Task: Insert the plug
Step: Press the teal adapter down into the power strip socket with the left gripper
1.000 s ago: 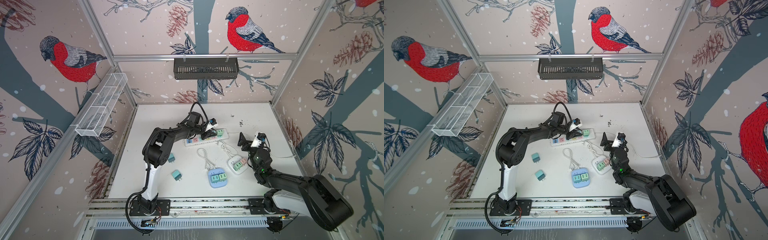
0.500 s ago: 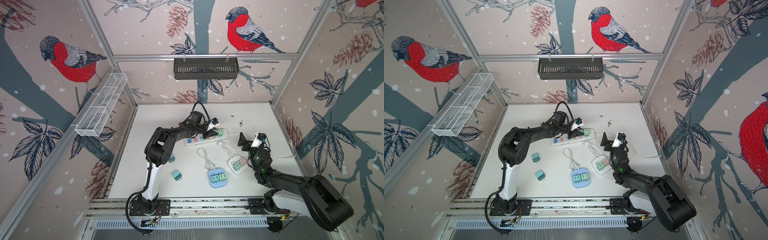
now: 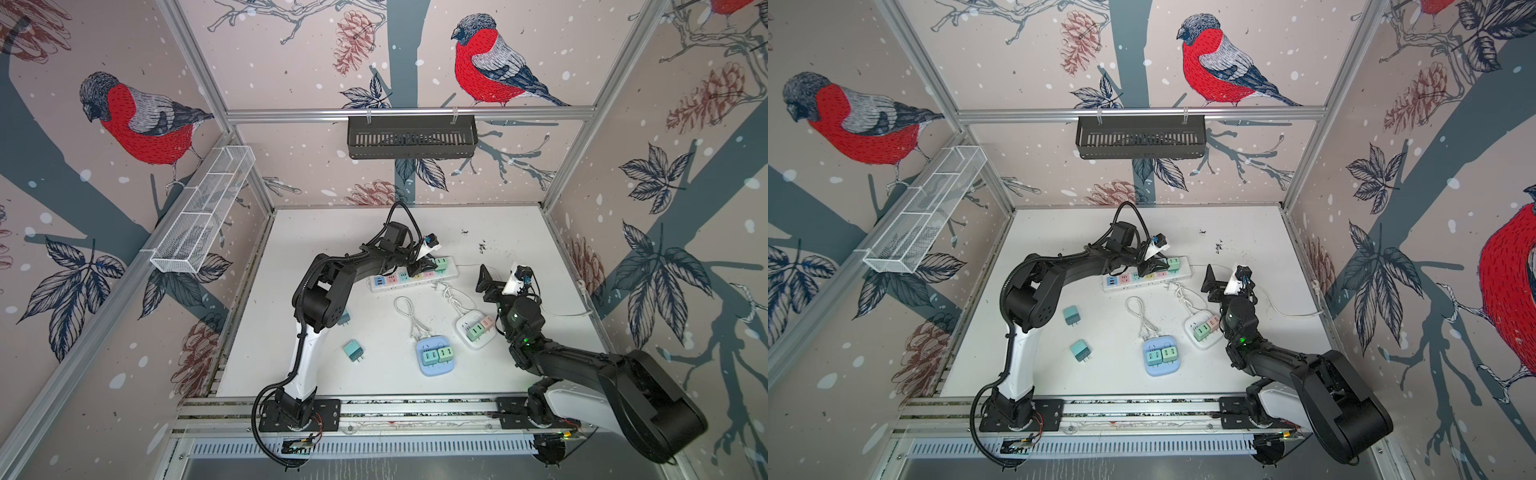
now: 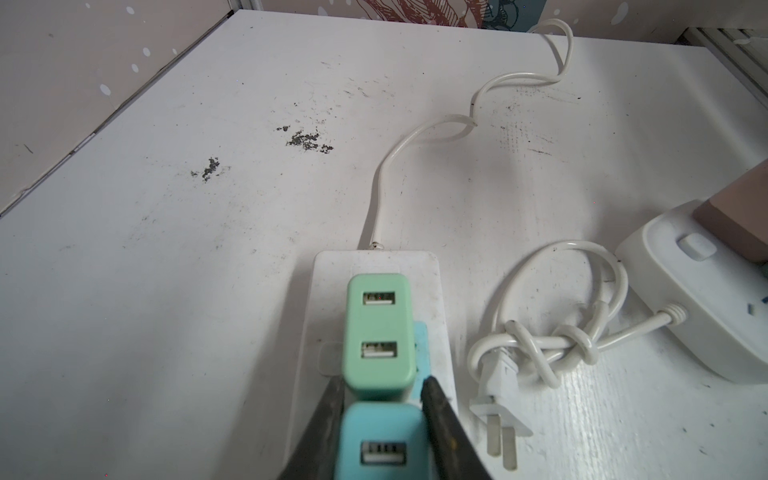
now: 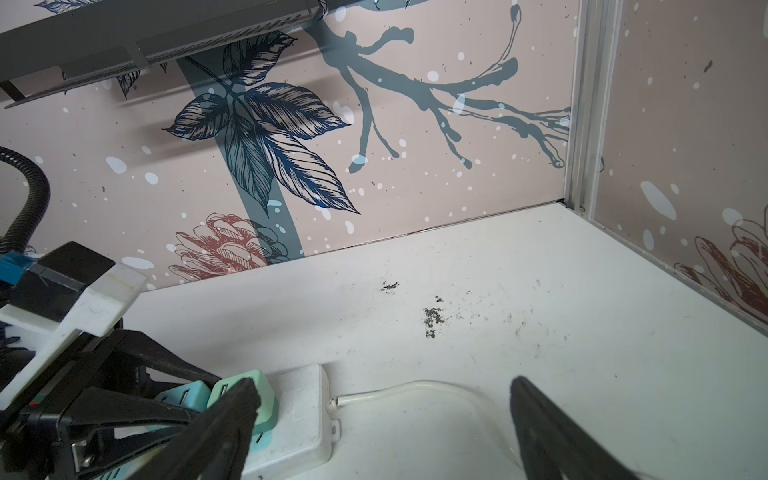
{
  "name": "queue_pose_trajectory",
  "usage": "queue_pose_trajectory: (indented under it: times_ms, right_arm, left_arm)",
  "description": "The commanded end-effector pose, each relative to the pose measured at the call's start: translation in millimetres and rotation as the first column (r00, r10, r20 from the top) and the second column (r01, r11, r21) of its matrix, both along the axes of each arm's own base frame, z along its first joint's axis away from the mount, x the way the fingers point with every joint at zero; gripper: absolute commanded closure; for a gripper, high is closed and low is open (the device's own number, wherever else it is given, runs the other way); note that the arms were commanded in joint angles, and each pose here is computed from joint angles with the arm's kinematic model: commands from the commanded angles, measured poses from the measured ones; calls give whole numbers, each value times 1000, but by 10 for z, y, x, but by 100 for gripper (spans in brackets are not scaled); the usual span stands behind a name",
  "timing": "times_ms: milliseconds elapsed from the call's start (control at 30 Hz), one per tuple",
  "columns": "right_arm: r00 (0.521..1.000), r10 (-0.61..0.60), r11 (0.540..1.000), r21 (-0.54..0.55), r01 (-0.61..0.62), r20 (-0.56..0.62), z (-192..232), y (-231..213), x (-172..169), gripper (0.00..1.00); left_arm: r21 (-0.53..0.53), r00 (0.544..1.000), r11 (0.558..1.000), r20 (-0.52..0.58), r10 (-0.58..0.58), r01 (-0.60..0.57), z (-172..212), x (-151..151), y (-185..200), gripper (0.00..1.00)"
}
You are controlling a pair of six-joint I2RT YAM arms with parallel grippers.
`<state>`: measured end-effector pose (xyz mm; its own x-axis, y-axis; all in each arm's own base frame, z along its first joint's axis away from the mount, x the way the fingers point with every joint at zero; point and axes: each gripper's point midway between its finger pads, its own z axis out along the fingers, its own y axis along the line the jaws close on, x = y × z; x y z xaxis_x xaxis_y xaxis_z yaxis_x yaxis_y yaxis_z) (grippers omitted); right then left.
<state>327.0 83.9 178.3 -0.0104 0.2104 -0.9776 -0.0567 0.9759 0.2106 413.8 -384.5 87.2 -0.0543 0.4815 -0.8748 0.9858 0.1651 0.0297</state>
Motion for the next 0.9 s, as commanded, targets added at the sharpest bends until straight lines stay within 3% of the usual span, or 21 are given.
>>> queue_pose_trajectory:
  times_ms: [0,367,867]
  right_arm:
    - [1000,6,1000,13,-7,18,46,7,-4,5]
    - [1000,10,1000,22,-11,30,59,-8,-38,5]
    - [999,13,1000,27,-14,31,58,-14,-43,5]
  left_arm:
    - [40,999,999,-42,21,-20,-97,-100,1,100]
    - [23,972,993,-203,121,-119,-150,-224,-119,100]
    - [125,966,979,-185,183,-162,-508,-296,51,100]
